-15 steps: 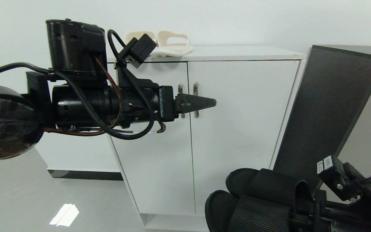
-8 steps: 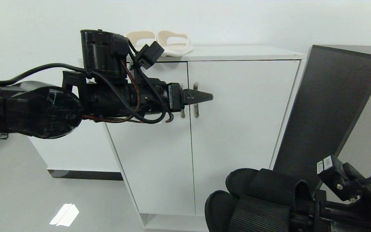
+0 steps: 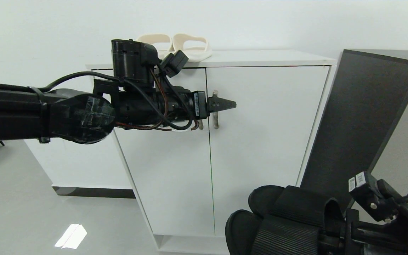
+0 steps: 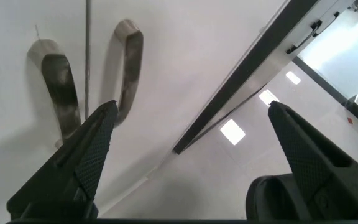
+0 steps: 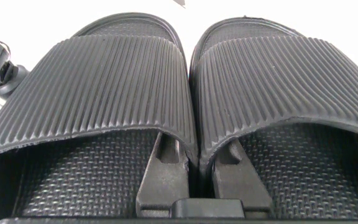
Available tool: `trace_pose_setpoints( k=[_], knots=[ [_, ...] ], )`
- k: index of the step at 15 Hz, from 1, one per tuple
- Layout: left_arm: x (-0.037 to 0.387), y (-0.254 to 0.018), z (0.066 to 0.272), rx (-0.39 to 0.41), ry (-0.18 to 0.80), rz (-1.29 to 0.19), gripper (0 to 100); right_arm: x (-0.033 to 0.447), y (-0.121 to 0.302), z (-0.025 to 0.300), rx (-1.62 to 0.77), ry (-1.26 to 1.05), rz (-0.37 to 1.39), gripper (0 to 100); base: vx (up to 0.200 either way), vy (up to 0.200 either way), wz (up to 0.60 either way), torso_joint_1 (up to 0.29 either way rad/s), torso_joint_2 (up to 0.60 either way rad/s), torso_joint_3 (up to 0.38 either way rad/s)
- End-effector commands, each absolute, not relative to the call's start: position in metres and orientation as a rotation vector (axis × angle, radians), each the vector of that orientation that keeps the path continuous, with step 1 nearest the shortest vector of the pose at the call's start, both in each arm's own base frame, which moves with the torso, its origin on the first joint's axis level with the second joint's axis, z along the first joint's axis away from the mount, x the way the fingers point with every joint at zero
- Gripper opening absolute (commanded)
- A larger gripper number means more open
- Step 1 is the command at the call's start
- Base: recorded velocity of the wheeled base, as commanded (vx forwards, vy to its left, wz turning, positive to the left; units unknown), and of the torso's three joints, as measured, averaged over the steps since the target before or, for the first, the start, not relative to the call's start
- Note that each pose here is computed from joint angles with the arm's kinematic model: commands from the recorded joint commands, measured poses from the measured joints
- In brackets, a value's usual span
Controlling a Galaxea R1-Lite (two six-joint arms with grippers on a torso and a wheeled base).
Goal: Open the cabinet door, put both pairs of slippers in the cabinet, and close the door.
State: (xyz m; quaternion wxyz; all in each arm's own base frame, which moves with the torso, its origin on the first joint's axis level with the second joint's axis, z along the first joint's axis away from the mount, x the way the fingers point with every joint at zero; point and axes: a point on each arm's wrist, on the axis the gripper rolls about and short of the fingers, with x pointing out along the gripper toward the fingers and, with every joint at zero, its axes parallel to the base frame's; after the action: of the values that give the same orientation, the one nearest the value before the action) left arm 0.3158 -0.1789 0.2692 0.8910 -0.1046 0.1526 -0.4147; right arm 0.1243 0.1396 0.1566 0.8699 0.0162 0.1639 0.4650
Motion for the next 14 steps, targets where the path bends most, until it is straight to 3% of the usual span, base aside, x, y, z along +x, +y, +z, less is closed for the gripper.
trace_pose_setpoints(
  k=[1,11,12,14],
  knots=[
    [0.321,-0.182,0.266,-0.229,0.328,-0.858,100,0.124,0.139,0.157,0.035,0.341,0.974,0,0.0,0.0,0.0,0.0,0.0,0.0],
    [0.341,-0.191,0.261,-0.23,0.318,-0.816,100,0.124,0.139,0.157,0.015,0.329,0.976,0,0.0,0.0,0.0,0.0,0.0,0.0],
    [0.341,-0.191,0.261,-0.23,0.318,-0.818,0,0.124,0.139,0.157,0.014,0.328,0.976,0,0.0,0.0,0.0,0.0,0.0,0.0],
    [0.34,-0.191,0.261,-0.23,0.319,-0.817,0,0.123,0.138,0.154,-0.006,0.33,0.984,0,0.0,0.0,0.0,0.0,0.0,0.0]
  ],
)
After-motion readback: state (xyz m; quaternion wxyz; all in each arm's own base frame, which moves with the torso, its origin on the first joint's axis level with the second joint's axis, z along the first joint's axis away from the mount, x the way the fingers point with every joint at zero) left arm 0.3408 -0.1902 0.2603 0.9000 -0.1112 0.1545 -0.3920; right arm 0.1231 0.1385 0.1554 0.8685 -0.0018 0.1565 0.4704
